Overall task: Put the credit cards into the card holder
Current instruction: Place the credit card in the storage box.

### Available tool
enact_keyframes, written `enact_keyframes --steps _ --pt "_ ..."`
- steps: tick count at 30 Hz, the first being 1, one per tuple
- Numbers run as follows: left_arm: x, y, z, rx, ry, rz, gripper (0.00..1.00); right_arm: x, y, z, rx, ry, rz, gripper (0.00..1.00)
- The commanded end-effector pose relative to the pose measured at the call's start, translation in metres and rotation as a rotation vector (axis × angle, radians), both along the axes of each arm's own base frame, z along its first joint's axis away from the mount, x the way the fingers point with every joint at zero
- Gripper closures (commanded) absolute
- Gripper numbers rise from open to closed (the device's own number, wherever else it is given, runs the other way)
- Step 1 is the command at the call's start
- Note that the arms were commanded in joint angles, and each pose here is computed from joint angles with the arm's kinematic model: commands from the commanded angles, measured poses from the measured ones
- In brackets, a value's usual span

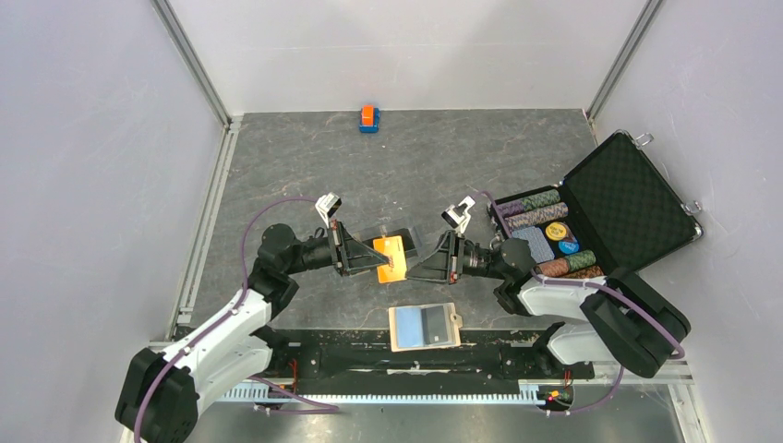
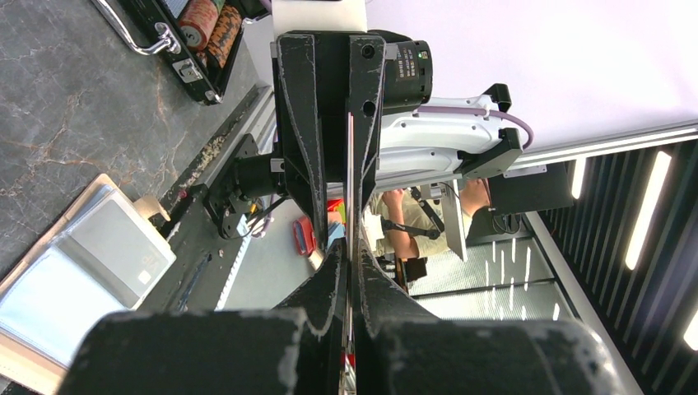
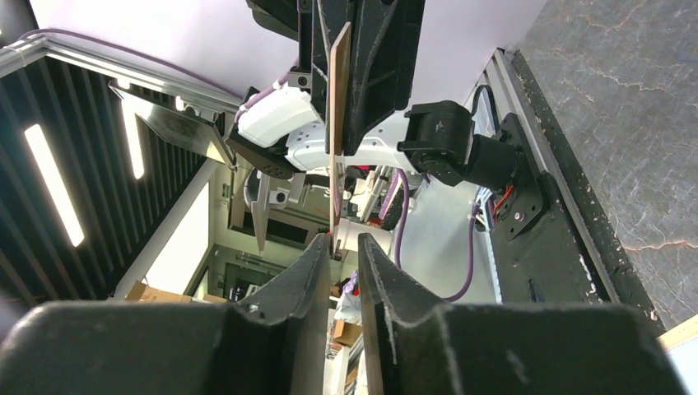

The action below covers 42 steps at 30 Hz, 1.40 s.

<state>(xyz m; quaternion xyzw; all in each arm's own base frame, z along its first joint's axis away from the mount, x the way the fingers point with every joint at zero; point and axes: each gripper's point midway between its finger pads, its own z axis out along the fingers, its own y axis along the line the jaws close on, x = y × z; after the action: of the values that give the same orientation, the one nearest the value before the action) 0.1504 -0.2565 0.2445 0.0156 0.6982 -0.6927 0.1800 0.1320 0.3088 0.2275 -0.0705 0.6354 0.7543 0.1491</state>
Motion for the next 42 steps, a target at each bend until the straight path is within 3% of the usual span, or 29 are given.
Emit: enact_keyframes --steps 1,5,17,24,32,38,42 --pt "-0.006 0.001 0.004 -0.009 -0.048 -0.018 0.98 0.002 -0.002 0.023 0.064 -0.081 -0.030 0.74" --pt "-0.006 0.001 0.004 -0.010 -0.048 -0.020 0.98 0.001 -0.002 0.030 0.082 -0.098 -0.029 0.69" --pt "-0.009 0.003 0.007 -0.019 -0.061 -0.025 0.98 -0.002 -0.007 0.038 0.125 -0.110 -0.029 0.84" --pt "-0.009 0.003 0.007 -0.021 -0.060 -0.023 0.98 -0.008 -0.012 0.058 0.212 -0.148 -0.009 0.83" --pt "-0.008 0.002 0.011 -0.024 -0.066 -0.026 0.98 -0.003 -0.004 0.032 0.095 -0.139 -0.011 0.82" --pt "-0.009 0.002 0.015 -0.030 -0.075 -0.029 0.98 0.007 -0.002 0.002 -0.028 -0.113 -0.068 0.70" --pt "-0.009 0.002 0.016 -0.032 -0.077 -0.031 0.98 0.007 -0.001 -0.001 -0.049 -0.117 -0.062 0.69"
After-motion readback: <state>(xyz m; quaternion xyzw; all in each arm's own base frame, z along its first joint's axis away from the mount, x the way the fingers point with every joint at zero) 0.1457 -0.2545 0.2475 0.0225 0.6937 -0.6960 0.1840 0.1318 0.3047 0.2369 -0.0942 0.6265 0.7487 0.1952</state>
